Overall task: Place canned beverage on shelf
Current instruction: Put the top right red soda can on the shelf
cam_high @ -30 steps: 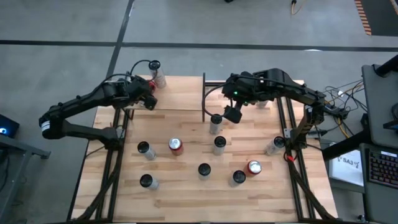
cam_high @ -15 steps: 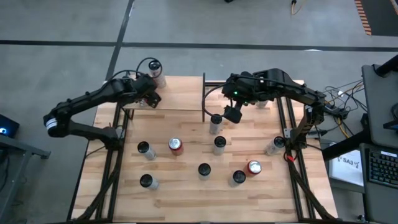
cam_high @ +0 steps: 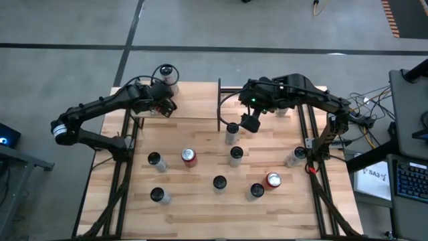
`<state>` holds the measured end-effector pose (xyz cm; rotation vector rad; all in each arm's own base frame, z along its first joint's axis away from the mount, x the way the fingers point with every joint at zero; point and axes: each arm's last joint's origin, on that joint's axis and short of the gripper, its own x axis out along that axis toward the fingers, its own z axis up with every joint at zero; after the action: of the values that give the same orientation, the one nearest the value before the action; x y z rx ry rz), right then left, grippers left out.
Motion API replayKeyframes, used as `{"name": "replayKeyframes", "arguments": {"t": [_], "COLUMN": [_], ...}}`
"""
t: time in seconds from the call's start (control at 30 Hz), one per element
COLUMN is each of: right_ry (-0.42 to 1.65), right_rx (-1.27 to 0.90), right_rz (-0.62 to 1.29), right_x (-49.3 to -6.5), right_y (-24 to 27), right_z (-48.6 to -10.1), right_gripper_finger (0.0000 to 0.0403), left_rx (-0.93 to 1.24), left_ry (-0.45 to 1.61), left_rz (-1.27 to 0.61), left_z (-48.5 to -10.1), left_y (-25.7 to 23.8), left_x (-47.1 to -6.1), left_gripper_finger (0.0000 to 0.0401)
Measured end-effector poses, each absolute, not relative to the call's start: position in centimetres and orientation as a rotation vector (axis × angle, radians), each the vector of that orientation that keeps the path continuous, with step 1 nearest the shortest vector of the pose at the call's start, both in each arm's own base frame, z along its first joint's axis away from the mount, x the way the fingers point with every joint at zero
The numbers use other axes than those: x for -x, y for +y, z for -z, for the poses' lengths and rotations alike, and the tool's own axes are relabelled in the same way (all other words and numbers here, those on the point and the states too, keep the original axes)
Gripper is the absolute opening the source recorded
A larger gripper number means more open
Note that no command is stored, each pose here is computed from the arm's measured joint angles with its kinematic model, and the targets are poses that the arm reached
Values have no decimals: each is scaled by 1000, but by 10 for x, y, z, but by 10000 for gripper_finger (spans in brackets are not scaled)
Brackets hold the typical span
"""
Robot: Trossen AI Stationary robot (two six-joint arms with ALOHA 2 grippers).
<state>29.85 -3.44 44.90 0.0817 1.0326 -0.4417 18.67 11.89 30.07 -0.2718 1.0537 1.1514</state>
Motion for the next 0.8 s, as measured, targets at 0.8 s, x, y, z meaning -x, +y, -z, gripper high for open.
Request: {"name": "replayKeyframes", "arguments": {"t": [0.8], "right_ry": [1033], "right_rx": [-82], "right_rz": [442], "right_x": [-299], "right_y": [-34], "right_z": [-449], "right_gripper_finger": [379], "left_rx": [261], "left_ry": [1127], "left_rz": [-1156], "left_z": [-283], "left_y": [117], "left_x": [-182], "left_gripper_finger": [278]}}
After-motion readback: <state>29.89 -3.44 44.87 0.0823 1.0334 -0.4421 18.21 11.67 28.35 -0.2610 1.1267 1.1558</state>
